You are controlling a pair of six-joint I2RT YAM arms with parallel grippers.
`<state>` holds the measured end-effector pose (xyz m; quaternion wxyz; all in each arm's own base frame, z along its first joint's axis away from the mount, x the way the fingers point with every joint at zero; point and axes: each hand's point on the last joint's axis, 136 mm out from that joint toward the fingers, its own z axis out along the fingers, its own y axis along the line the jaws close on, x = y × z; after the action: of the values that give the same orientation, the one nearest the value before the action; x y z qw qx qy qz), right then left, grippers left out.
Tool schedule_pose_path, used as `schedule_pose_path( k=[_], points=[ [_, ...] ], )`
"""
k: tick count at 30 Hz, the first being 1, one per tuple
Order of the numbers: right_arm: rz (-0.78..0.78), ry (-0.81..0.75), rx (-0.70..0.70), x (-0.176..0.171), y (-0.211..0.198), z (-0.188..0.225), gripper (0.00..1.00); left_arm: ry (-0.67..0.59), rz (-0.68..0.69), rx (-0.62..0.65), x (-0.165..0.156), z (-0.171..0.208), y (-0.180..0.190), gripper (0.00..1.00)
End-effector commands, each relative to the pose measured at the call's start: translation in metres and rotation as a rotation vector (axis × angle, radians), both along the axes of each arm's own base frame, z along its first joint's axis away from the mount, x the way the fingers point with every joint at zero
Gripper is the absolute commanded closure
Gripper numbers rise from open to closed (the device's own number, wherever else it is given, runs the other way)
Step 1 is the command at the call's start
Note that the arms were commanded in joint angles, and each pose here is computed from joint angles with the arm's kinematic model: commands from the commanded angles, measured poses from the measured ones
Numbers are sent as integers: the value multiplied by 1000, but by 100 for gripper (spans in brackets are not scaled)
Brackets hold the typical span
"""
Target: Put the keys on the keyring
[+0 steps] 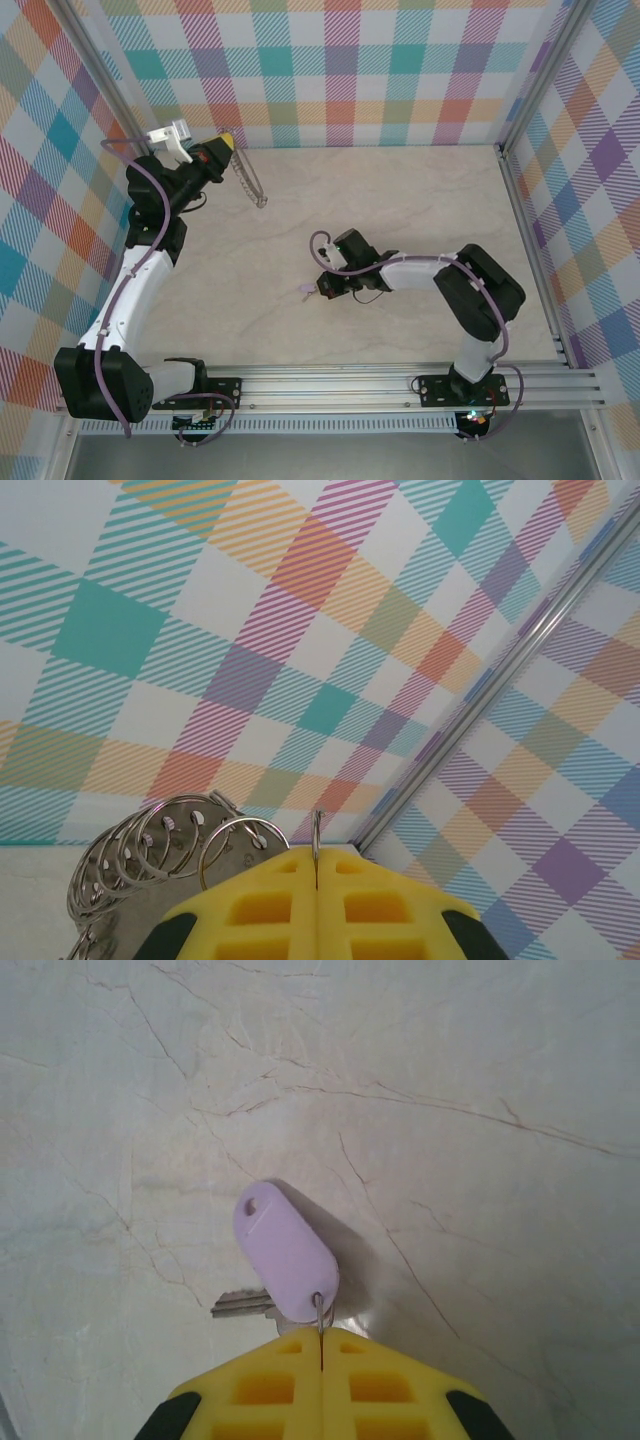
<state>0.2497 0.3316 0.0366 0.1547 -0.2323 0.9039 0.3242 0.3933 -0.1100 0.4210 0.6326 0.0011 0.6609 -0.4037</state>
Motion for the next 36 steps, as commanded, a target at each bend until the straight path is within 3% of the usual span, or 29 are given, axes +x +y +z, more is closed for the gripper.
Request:
schedule_pose_path(
  k=[1, 12, 20, 29, 36],
  points=[
    [-47, -58, 69, 9, -5, 28, 100, -72, -41, 11, -15, 23, -9, 100],
    [-236, -307, 163, 37, -61, 125, 100, -66, -209, 109, -34, 14, -54, 100],
    [-350, -491, 228, 47, -106, 202, 100, -73, -459, 249, -56, -6, -131, 100],
    [-387, -620, 262, 43, -130, 266, 100, -99, -668, 326, -73, -40, -207, 100],
    [-346, -696, 310, 33, -135, 296, 100, -108, -711, 350, -82, -48, -232, 100]
  ],
)
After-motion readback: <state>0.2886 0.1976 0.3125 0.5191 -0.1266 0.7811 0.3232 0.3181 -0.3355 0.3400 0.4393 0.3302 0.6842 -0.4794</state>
